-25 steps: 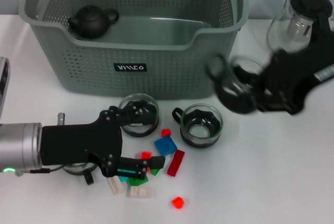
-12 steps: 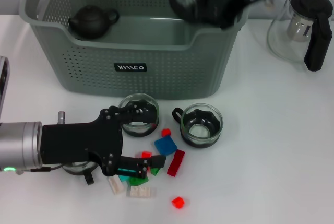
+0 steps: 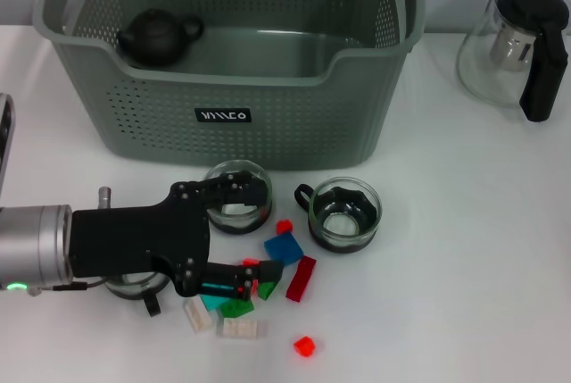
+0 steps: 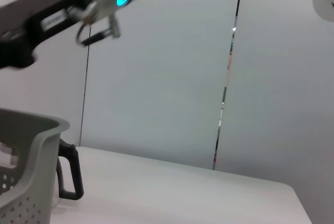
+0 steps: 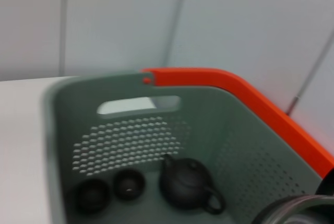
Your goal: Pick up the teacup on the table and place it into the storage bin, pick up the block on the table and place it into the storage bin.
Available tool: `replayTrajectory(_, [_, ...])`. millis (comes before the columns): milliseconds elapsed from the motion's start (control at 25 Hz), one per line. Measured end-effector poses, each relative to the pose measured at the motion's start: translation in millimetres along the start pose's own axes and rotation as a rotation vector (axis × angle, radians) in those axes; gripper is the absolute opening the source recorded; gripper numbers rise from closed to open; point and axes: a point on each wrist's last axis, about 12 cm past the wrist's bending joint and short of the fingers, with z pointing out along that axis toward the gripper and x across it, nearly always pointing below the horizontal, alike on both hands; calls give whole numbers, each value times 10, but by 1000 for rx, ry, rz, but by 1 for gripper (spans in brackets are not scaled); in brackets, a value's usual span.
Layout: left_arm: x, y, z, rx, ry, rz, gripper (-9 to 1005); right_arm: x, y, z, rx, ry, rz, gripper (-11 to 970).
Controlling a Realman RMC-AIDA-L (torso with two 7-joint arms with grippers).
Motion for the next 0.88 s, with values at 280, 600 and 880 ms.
replayTrajectory(280, [-7,10,4,-4,-2,2,904,166,-61,330,109,16,49,59])
replayTrajectory(600, [-8,17,-8,-15,-6,2,903,255,-53,493,175,10,63,58])
replayTrajectory(880, [-8,18,-8,-15,-6,2,902,307,18,566,169,37,33,60])
